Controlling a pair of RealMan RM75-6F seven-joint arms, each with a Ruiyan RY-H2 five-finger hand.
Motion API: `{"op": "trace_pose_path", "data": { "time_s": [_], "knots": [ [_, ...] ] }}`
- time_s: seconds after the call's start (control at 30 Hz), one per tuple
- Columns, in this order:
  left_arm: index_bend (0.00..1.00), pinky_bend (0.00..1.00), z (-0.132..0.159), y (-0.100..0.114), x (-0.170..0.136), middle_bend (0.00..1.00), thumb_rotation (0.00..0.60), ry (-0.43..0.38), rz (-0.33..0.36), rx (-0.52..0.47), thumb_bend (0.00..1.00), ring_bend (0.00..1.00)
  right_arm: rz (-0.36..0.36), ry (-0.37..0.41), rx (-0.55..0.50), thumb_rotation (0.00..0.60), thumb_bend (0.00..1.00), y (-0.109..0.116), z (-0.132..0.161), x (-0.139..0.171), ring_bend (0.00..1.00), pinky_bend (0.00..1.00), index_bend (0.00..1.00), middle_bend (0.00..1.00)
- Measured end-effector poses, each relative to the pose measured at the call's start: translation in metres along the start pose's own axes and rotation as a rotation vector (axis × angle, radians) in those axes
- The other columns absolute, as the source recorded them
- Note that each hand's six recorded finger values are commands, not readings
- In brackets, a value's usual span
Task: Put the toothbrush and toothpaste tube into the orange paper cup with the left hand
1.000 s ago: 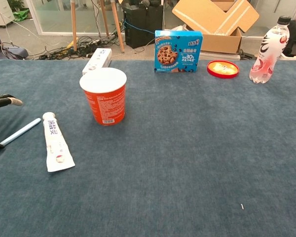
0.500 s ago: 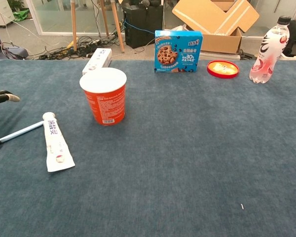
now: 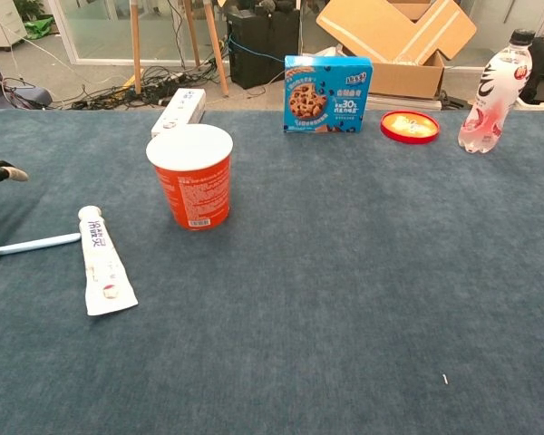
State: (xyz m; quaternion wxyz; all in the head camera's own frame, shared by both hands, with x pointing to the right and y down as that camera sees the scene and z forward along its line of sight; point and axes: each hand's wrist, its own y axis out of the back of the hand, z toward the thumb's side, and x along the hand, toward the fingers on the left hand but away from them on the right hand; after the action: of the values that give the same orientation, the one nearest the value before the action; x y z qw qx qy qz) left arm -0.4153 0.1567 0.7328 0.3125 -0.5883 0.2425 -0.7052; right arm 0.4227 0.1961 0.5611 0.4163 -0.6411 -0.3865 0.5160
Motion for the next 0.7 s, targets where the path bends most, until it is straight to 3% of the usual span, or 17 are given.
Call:
{"op": "trace_pose_path", "data": {
  "time_s": [0.23,0.53,0.6,0.7],
  "knots": [
    [0.0,0.0,0.002,0.004,0.001,0.0,0.6,-0.001,0.014,-0.001,0.0,0.0,-0.005,0.001,-0.007,0.6,0.17,0.001,0.0,0.0,0.22,0.52,0.22,0.26],
    [0.0,0.01,0.022,0.023,-0.013,0.0,0.6,-0.063,0.027,-0.019,0.0,0.0,-0.013,0.006,-0.017,0.6,0.17,0.004,0.001,0.002,0.22,0.52,0.22,0.26],
    [0.0,0.1,0.025,0.03,-0.014,0.01,0.6,-0.068,0.03,0.003,0.0,0.02,-0.015,0.006,-0.021,0.6,0.17,0.004,0.001,0.002,0.22,0.52,0.22,0.26],
    [0.02,0.38,0.027,0.038,-0.015,0.18,0.6,-0.065,0.028,0.043,0.0,0.23,-0.017,0.007,-0.024,0.6,0.17,0.005,0.0,0.002,0.22,0.52,0.22,0.26]
  ]
}}
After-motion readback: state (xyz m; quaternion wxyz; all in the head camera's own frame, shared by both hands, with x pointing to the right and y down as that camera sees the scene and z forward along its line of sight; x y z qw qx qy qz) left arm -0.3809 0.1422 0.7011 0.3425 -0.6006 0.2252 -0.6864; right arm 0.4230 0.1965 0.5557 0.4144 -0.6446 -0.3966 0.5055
